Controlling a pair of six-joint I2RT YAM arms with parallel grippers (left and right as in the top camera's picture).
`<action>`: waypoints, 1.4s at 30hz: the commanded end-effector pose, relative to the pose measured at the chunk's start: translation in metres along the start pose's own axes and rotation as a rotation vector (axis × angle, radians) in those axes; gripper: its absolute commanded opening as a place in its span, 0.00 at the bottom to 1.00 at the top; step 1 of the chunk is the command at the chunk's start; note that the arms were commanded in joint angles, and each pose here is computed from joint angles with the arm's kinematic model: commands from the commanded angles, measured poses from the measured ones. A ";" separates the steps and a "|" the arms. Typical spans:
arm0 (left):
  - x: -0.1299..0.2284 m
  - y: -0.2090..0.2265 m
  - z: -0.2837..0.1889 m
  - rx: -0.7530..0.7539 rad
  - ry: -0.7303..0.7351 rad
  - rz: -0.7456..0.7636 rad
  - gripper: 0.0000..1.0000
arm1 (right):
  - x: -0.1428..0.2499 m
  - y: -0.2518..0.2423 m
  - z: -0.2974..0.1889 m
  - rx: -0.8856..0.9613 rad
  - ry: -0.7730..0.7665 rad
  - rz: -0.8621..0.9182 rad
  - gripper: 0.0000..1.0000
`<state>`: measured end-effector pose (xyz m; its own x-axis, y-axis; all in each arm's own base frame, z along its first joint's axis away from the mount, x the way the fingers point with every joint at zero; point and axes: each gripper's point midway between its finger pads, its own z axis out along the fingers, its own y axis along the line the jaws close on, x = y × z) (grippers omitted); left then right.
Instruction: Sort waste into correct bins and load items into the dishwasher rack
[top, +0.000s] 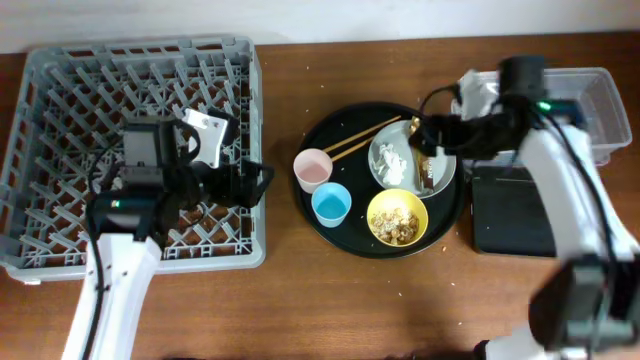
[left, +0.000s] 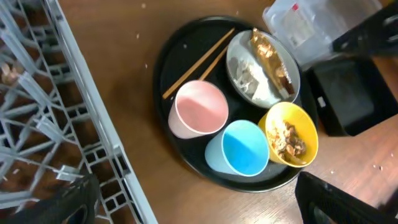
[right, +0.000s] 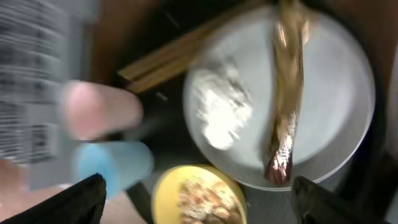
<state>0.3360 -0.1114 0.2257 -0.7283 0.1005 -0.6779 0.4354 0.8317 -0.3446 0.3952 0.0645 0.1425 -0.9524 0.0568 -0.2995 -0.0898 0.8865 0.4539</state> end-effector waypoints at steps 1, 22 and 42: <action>0.000 0.002 0.010 0.023 0.026 -0.023 0.99 | 0.023 -0.045 0.055 0.184 0.161 0.079 0.53; 0.001 0.003 0.010 0.023 0.029 -0.025 0.99 | -0.088 -0.027 -0.075 -0.095 -0.327 0.238 0.57; 0.001 0.003 0.010 0.023 0.029 -0.025 0.99 | -0.098 -0.073 -0.048 0.223 -0.381 0.345 0.04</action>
<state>0.3408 -0.1130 0.2117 -0.7589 0.1024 -0.6431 0.4229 0.8285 -0.3671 0.4756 0.0089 0.1695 -0.7993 0.3668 -0.4759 0.2321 0.9190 0.3186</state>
